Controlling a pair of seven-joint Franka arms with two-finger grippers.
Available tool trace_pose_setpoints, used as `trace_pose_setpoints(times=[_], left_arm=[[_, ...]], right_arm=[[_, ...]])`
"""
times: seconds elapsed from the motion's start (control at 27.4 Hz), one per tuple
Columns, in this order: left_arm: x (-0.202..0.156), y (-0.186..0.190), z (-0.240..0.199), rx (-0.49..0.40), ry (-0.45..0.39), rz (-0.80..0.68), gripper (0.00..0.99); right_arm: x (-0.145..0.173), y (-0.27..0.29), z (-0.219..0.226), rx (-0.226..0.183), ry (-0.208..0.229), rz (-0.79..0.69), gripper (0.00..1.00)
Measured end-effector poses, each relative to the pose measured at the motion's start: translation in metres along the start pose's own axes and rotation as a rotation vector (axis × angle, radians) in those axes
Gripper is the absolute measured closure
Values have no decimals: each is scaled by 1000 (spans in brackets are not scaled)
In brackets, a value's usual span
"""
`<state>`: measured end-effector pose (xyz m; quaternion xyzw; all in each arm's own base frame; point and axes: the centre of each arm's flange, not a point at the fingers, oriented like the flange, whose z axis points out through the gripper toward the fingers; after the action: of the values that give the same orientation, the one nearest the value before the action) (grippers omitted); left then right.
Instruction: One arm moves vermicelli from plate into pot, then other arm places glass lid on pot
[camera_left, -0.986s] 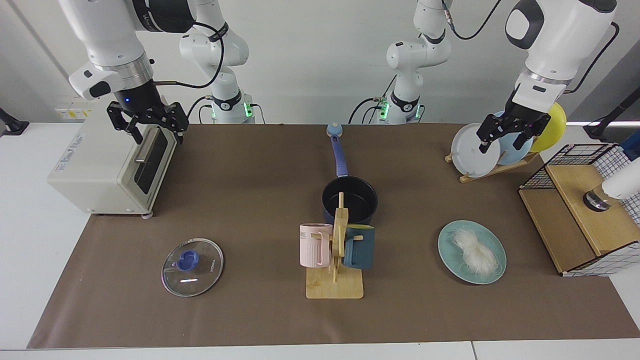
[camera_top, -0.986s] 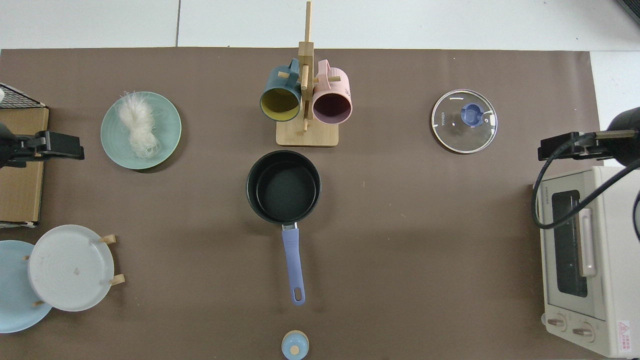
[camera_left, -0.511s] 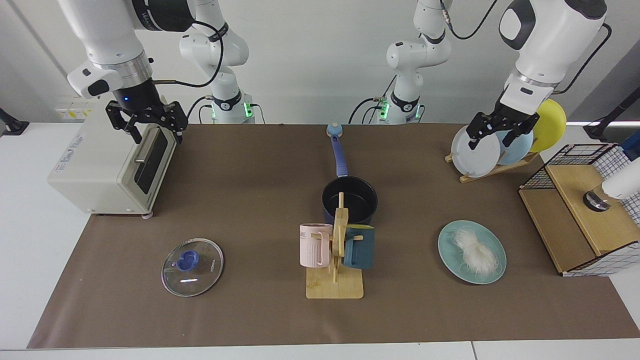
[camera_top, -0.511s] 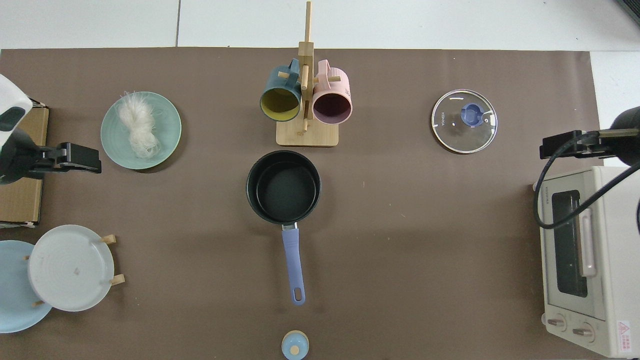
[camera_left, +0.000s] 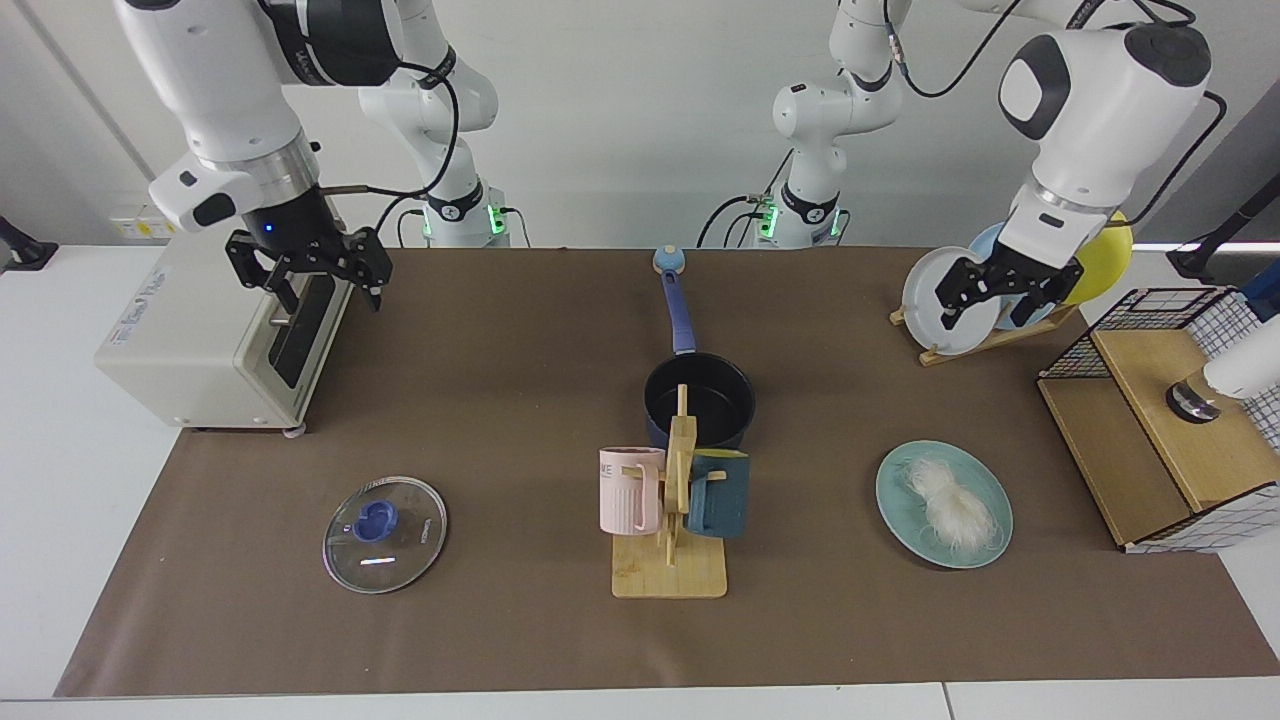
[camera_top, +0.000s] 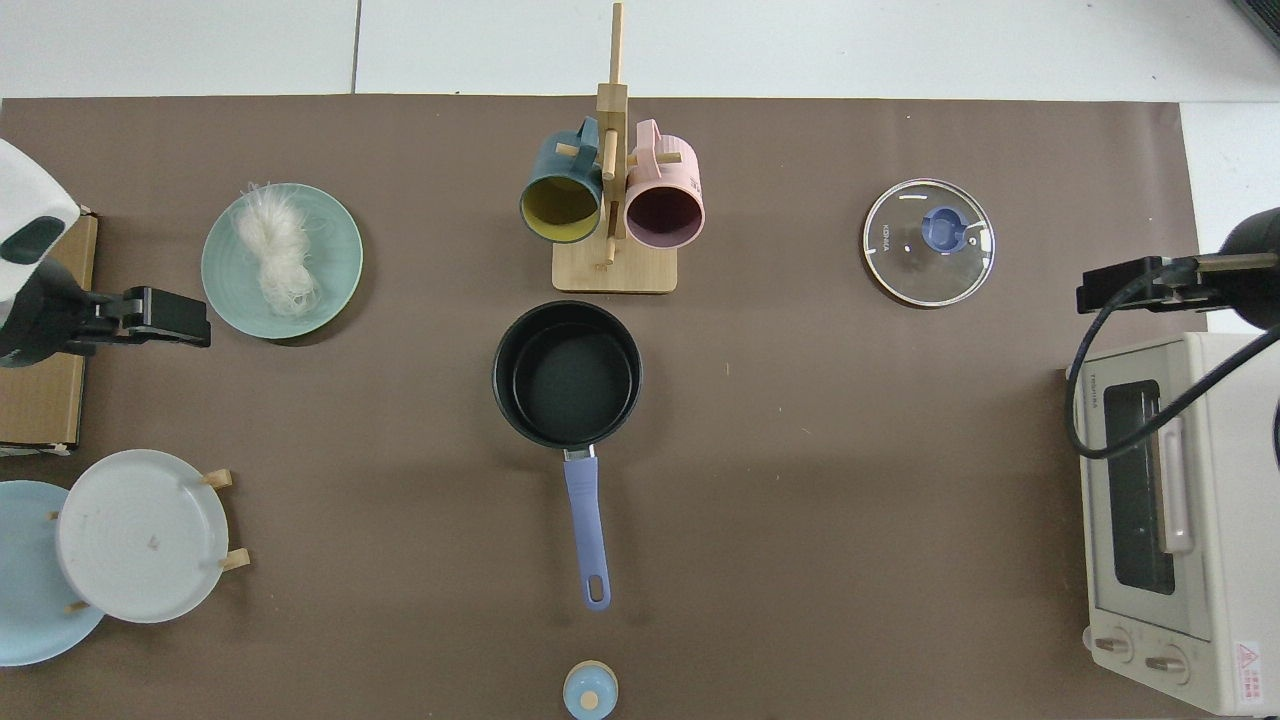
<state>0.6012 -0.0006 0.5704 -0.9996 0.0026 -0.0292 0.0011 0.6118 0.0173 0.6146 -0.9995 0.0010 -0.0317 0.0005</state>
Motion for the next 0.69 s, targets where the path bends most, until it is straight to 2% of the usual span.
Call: trace_pose_setpoints(times=[0.22,0.33,0.47,0.69], left_arm=[[56,-13,61,6,77,-40,0],[71,-12,104,1,61,-86,0],[87,-2,145,7,79,-166,0],[99,-4,195,39,86,-175,0]], right_arm=[[48,5,50,19,-39,7,9],[71,9,84,28,-59,12,9],[93,11,119,33,-61,14,9],[117,8,177,-17,-57,-7,9]])
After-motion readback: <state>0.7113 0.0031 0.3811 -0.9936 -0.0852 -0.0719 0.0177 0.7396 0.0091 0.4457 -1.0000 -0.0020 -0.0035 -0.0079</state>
